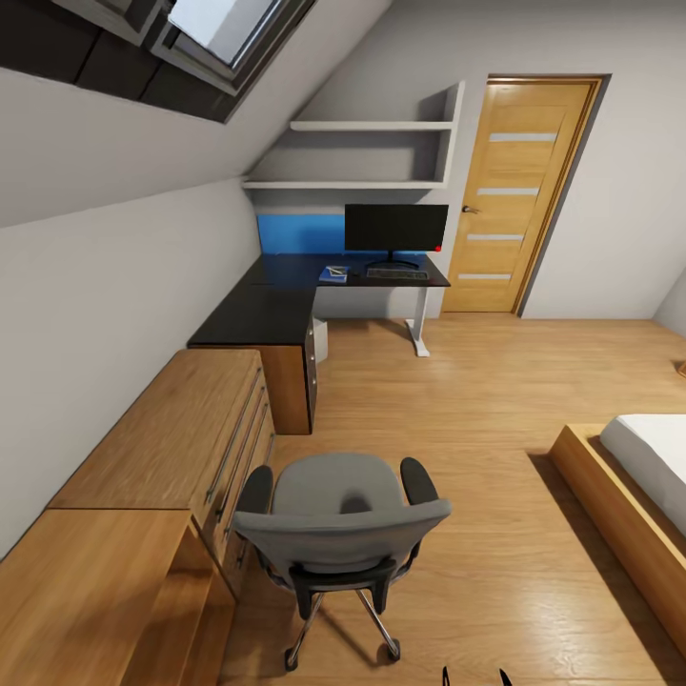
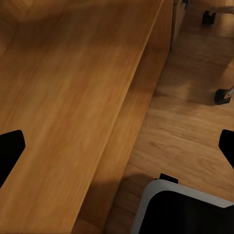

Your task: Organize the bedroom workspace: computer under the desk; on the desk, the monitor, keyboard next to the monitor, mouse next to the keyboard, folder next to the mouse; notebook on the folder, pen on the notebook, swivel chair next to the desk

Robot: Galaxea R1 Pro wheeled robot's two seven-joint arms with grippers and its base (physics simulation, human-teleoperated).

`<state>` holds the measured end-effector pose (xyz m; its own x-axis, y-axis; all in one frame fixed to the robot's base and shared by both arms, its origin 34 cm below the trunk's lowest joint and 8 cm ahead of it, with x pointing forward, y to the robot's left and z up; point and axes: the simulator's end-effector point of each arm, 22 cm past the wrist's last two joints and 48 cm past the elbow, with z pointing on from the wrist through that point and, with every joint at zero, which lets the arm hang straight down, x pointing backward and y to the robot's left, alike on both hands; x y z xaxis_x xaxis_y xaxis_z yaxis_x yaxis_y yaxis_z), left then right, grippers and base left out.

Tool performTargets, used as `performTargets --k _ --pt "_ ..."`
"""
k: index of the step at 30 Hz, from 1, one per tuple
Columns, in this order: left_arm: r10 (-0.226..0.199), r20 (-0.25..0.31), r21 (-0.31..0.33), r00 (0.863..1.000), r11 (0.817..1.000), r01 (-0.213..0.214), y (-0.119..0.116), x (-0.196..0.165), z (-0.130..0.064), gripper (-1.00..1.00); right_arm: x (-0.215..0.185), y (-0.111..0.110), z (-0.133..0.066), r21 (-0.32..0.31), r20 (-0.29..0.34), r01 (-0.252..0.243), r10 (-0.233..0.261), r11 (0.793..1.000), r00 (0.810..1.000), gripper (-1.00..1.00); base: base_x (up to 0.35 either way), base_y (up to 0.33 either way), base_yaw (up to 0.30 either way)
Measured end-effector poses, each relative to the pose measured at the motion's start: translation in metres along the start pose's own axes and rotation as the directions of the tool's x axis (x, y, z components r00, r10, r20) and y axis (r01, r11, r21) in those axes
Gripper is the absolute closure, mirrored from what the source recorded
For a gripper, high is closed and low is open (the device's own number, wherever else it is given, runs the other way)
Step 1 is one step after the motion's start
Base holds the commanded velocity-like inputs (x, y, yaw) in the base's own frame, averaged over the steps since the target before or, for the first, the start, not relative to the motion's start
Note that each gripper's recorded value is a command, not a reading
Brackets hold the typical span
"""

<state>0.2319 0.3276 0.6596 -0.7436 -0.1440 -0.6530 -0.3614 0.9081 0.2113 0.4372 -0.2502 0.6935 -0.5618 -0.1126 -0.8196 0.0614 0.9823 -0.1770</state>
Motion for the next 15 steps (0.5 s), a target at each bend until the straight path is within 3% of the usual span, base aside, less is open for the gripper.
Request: performTargets --k 15 --pt "-0.008 0.017 -0.003 1.0 1.0 0.008 -0.006 -0.003 0.016 -1.0 0.008 0.0 0.012 0.003 0.001 0.002 -0.002 1.0 1.0 -1.0 0.0 0.0 0.0"
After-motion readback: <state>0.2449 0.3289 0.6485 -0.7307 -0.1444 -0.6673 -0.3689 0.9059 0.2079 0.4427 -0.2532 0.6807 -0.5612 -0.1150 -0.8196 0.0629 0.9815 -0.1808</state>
